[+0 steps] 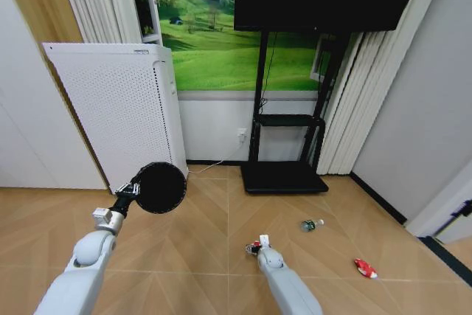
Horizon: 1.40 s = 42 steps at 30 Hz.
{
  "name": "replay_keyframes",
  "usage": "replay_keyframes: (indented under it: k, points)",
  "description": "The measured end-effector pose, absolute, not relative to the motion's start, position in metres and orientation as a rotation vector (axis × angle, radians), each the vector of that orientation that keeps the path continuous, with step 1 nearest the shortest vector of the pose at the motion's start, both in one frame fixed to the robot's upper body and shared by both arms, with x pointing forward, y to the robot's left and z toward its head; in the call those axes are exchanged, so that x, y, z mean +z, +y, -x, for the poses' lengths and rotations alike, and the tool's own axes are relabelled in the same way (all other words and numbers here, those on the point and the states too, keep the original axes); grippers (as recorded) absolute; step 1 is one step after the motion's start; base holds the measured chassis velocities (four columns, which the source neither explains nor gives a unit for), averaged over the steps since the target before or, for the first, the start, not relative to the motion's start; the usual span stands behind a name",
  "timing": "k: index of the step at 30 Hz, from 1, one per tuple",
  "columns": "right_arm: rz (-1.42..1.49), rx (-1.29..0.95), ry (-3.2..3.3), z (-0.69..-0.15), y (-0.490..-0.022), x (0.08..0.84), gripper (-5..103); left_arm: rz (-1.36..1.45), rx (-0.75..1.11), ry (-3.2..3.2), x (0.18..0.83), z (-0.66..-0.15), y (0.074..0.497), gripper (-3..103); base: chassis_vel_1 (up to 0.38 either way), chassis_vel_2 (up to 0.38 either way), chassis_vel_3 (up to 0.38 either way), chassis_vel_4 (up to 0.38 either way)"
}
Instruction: Pick up the trash bin and place the garbage on the floor into it.
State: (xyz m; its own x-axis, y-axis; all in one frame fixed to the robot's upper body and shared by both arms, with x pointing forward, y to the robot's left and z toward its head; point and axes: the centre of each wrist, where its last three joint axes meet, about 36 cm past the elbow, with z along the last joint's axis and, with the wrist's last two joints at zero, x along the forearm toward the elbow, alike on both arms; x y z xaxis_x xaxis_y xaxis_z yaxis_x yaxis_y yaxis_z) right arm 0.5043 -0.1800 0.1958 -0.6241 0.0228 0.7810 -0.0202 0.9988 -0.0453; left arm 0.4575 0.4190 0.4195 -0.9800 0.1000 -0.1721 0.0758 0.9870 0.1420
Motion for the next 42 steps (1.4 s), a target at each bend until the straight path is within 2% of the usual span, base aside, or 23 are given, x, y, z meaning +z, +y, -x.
replay_keyframes:
  k: [17, 18, 21, 24, 26, 27, 29, 30, 32, 34, 35, 36, 37, 39, 42]
  points:
    - [0.047, 0.026, -2.213, -0.507, -0.184, 0.186, 100, -0.209, 0.179, 2.953, 0.416, -0.465, 0.414, 7, 0.000, 0.000, 0.000, 0.000]
    - [0.050, 0.028, -2.213, -0.508, -0.184, 0.185, 102, -0.207, 0.180, 2.952, 0.417, -0.465, 0.415, 7, 0.000, 0.000, 0.000, 0.000]
    - [0.061, 0.052, -2.210, -0.507, -0.184, 0.182, 88, -0.201, 0.181, 2.952, 0.417, -0.464, 0.416, 7, 0.000, 0.000, 0.000, 0.000]
    - [0.062, 0.061, -2.209, -0.506, -0.185, 0.181, 83, -0.200, 0.183, 2.951, 0.418, -0.463, 0.417, 7, 0.000, 0.000, 0.000, 0.000]
    - [0.061, 0.071, -2.209, -0.502, -0.186, 0.177, 72, -0.199, 0.187, 2.946, 0.420, -0.463, 0.417, 7, 0.000, 0.000, 0.000, 0.000]
    - [0.061, 0.071, -2.209, -0.502, -0.186, 0.177, 72, -0.199, 0.187, 2.946, 0.420, -0.463, 0.417, 7, 0.000, 0.000, 0.000, 0.000]
    - [0.066, 0.067, -2.211, -0.500, -0.189, 0.176, 61, -0.198, 0.187, 2.944, 0.422, -0.463, 0.418, 7, 0.000, 0.000, 0.000, 0.000]
    - [0.066, 0.067, -2.211, -0.500, -0.189, 0.176, 61, -0.198, 0.187, 2.944, 0.422, -0.463, 0.418, 7, 0.000, 0.000, 0.000, 0.000]
    - [0.071, 0.069, -2.217, -0.499, -0.193, 0.176, 50, -0.198, 0.188, 2.944, 0.423, -0.464, 0.418, 7, 0.000, 0.000, 0.000, 0.000]
    - [0.073, 0.069, -2.218, -0.499, -0.194, 0.176, 50, -0.198, 0.188, 2.944, 0.423, -0.464, 0.418, 7, 0.000, 0.000, 0.000, 0.000]
    - [0.075, 0.070, -2.218, -0.499, -0.195, 0.176, 45, -0.199, 0.188, 2.944, 0.423, -0.464, 0.418, 7, 0.000, 0.000, 0.000, 0.000]
    - [0.075, 0.070, -2.218, -0.499, -0.195, 0.176, 45, -0.199, 0.188, 2.944, 0.423, -0.464, 0.418, 7, 0.000, 0.000, 0.000, 0.000]
    - [0.079, 0.071, -2.221, -0.498, -0.197, 0.175, 37, -0.199, 0.188, 2.944, 0.423, -0.464, 0.418, 7, 0.000, 0.000, 0.000, 0.000]
    - [0.084, 0.072, -2.224, -0.496, -0.201, 0.175, 30, -0.204, 0.186, 2.944, 0.423, -0.464, 0.416, 7, 0.000, 0.000, 0.000, 0.000]
    - [0.085, 0.073, -2.226, -0.493, -0.203, 0.175, 28, -0.207, 0.184, 2.945, 0.423, -0.464, 0.415, 7, 0.000, 0.000, 0.000, 0.000]
